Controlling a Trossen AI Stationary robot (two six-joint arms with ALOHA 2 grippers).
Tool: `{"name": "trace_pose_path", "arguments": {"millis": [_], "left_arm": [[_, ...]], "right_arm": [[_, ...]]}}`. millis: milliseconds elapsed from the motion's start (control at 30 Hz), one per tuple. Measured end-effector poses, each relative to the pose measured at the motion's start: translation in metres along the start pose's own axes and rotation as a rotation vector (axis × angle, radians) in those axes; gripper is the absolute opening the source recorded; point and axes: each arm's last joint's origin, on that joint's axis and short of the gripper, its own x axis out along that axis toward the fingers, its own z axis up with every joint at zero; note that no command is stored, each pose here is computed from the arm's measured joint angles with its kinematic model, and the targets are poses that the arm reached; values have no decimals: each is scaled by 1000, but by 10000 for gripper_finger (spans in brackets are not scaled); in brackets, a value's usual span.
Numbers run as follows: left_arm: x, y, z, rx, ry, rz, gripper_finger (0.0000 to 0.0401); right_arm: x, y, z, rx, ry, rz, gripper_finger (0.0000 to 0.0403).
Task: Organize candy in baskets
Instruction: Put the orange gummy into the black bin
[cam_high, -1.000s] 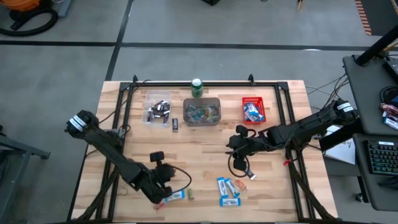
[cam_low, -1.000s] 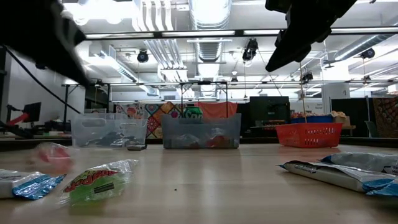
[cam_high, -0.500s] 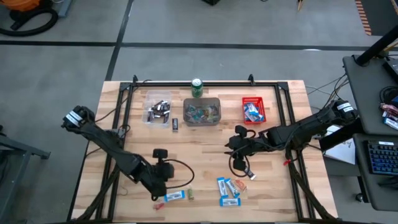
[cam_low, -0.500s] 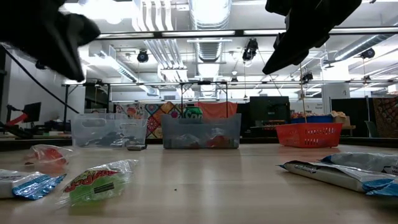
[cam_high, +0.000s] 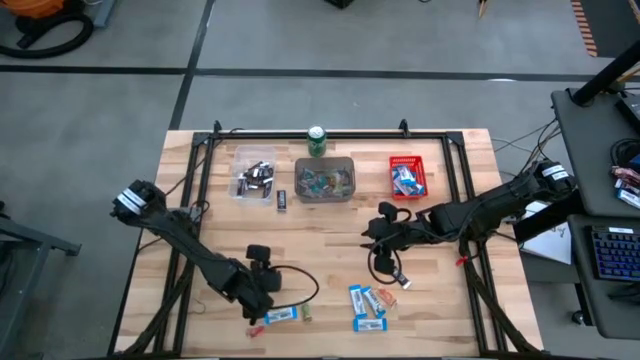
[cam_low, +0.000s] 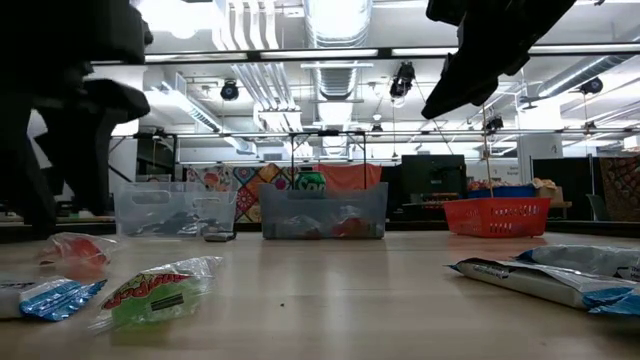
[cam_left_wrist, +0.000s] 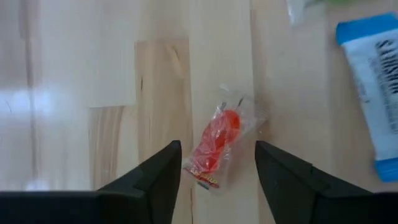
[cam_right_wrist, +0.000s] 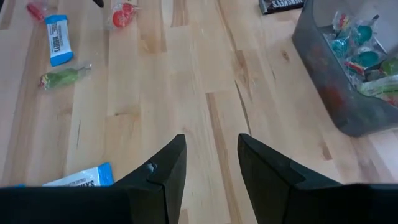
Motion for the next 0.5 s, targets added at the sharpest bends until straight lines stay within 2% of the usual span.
{"name": "trace_pose_path", "arguments": {"millis": [233, 500], "left_arm": [[13, -3, -4, 35, 37, 23, 154], [27, -6, -9, 52, 78, 50, 50]], "right_arm": [[-1, 2, -1, 1, 2, 8, 137], [-1, 2, -1, 1, 2, 9, 137]]}}
